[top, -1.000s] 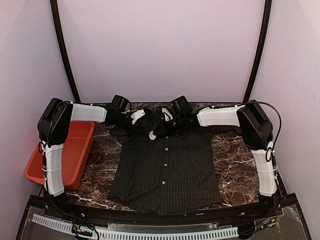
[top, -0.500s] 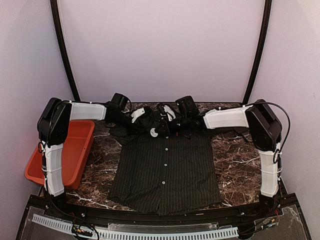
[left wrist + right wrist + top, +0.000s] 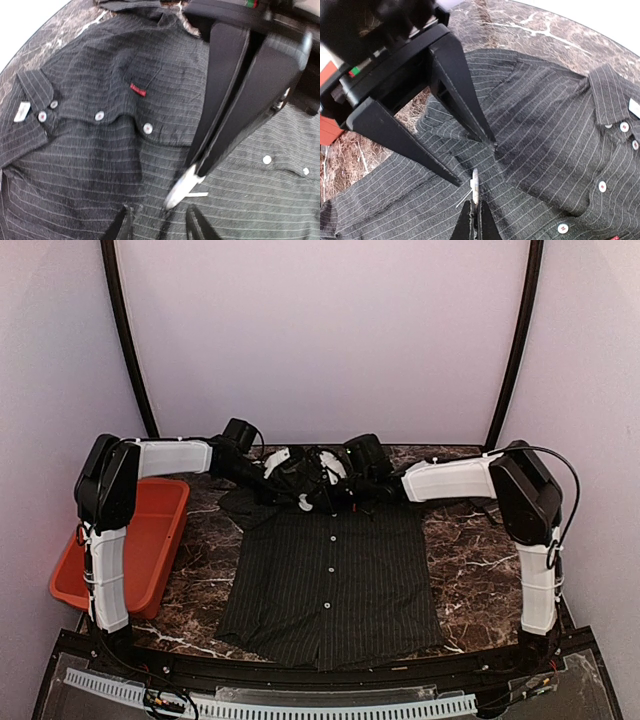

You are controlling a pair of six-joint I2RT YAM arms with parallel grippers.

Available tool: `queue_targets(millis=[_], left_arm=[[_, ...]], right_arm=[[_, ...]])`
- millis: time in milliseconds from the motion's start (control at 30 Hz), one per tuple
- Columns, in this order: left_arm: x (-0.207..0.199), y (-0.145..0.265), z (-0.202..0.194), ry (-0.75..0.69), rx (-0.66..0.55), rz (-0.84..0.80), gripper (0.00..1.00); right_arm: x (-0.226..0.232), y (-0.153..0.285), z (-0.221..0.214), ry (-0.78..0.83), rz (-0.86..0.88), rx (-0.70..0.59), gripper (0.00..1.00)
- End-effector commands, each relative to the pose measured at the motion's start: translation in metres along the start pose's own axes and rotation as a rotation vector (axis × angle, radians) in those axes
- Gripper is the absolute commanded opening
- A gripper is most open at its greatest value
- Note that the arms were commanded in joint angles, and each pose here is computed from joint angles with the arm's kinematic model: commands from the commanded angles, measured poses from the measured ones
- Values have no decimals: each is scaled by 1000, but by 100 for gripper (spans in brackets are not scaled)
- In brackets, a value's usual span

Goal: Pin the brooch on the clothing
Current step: Pass from the left arm to the right

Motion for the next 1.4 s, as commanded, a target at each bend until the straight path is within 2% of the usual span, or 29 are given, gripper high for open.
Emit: queue_targets(millis=[0, 167, 567, 933, 1133, 1367], left_arm=[[-20, 12, 14, -2, -16, -101, 30], [-26, 10, 12, 14, -3, -154, 19], [-37, 8, 9, 32, 7, -231, 2], [-42, 9, 11, 40, 1, -268, 1], [-43, 10, 12, 40, 0, -273, 1], [-42, 10, 12, 36, -2, -273, 1]], right_arm=[[13, 14, 27, 64, 29, -86, 0], [19, 15, 31, 76, 50, -104, 0], [20, 18, 36, 82, 46, -112, 0], [20, 18, 41, 81, 56, -109, 0], [20, 9, 35, 49, 91, -65, 8], [21, 8, 36, 42, 104, -68, 10]])
Point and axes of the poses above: each gripper's point midway between its finger pads, its own y axis back along the fingers, its own x axis along the line the jaws close on, z = x × y, the point moved 1 cm from there along y, back along the fingers, and after that the axes turned 12 degrees about y, right-handed, at the moved point
